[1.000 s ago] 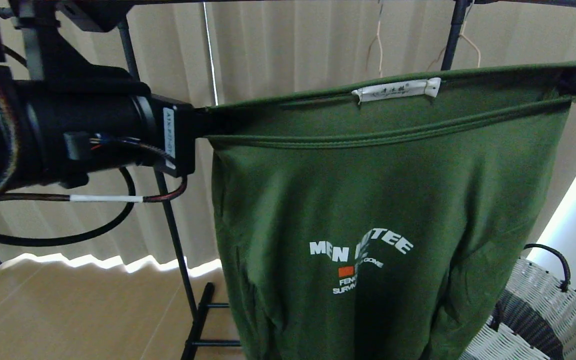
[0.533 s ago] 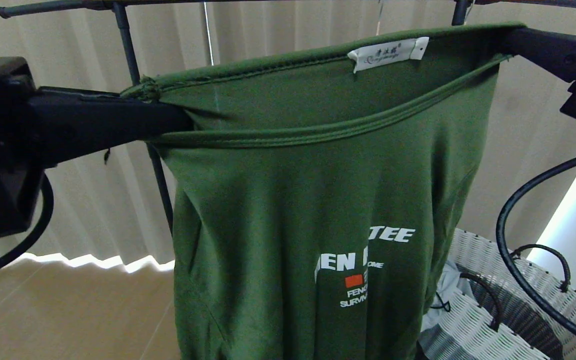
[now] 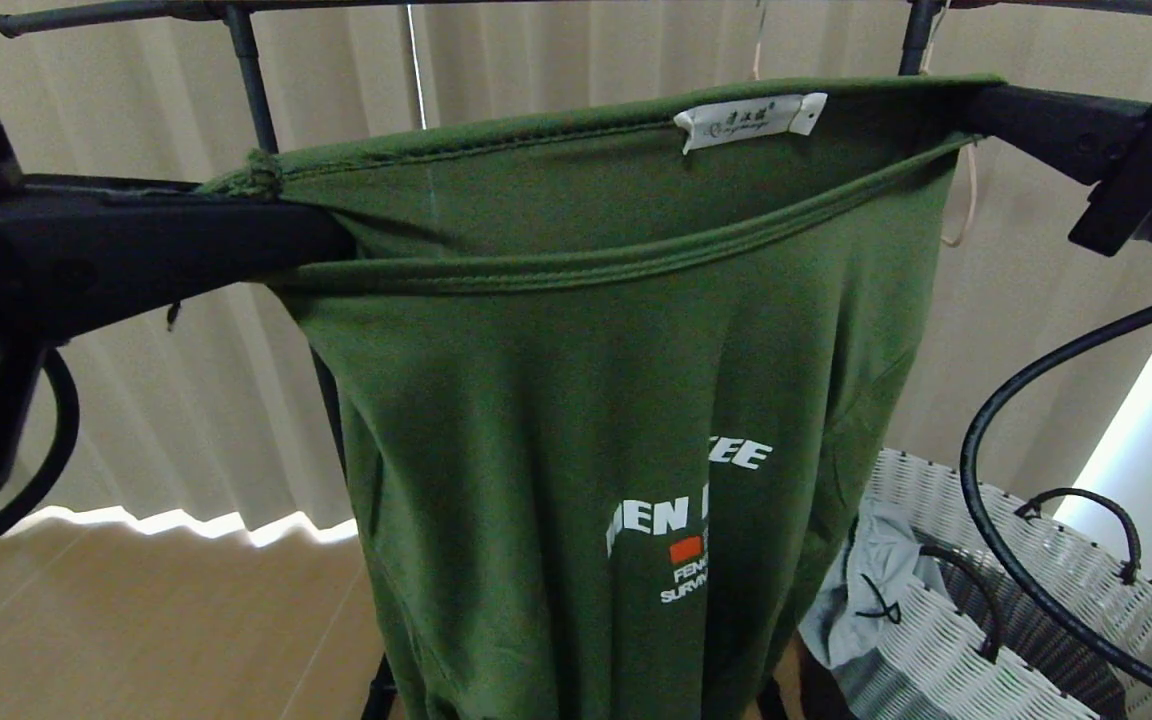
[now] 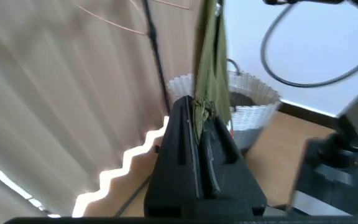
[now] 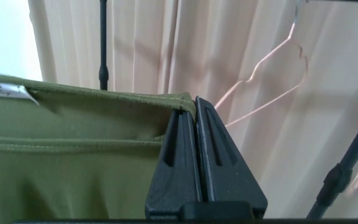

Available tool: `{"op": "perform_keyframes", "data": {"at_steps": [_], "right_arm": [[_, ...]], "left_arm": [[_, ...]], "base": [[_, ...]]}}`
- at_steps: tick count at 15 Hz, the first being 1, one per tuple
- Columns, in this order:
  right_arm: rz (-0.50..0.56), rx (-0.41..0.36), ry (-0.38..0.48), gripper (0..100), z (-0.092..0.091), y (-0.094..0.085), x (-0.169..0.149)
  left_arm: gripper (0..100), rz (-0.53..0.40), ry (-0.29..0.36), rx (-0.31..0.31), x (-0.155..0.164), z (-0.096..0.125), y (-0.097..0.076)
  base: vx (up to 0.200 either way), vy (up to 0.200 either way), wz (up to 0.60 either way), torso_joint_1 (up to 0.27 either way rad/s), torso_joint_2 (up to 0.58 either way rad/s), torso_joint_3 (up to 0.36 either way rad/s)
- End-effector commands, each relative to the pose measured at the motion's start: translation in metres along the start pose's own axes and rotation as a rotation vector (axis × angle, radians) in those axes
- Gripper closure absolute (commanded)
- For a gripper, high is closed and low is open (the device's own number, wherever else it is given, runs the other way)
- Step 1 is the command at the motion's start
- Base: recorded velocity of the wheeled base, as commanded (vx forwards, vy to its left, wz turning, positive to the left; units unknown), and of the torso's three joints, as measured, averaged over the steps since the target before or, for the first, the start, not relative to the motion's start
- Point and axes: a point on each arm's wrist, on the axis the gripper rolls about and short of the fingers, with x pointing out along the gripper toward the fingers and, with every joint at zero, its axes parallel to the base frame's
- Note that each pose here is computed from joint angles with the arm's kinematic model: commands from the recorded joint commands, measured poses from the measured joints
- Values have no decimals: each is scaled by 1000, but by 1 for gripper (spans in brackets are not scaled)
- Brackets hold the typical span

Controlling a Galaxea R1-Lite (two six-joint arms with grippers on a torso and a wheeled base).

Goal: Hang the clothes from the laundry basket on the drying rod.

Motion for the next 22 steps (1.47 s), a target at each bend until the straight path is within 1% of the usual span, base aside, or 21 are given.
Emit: {"op": "perform_keyframes", "data": {"at_steps": [1,2,3,4,6,7,9,11,19,22], "right_arm": [[-3,-2,-5,100,7,1,-12],[-5,-2,7,100,9,2,-17],[-5,-2,7,100,11,2,-22],[-5,-2,3,100,14,3,-26],[-9,0,23,100,12,3,-33],[-9,2,45,100,8,3,-36],[-7,9,94,100,-5,4,-42],[-9,10,109,100,-9,4,-42],[-10,8,106,100,-8,4,-40],[-10,7,111,100,-9,4,-40]], "left_arm": [[100,74,23,3,12,-1,5],[100,192,44,5,23,-2,10],[100,288,48,3,36,-4,15],[100,352,27,3,47,-4,19],[100,418,-6,7,66,-6,24],[100,435,-4,6,70,-8,24],[100,440,26,8,71,-15,24],[100,439,36,8,71,-18,23],[100,438,41,11,71,-19,23],[100,438,42,24,71,-18,23]], "base": [[0,0,0,0,0,0],[0,0,0,0,0,0],[0,0,0,0,0,0],[0,0,0,0,0,0],[0,0,0,0,0,0],[0,0,0,0,0,0],[0,0,0,0,0,0],[0,0,0,0,0,0],[0,0,0,0,0,0],[0,0,0,0,0,0]]}}
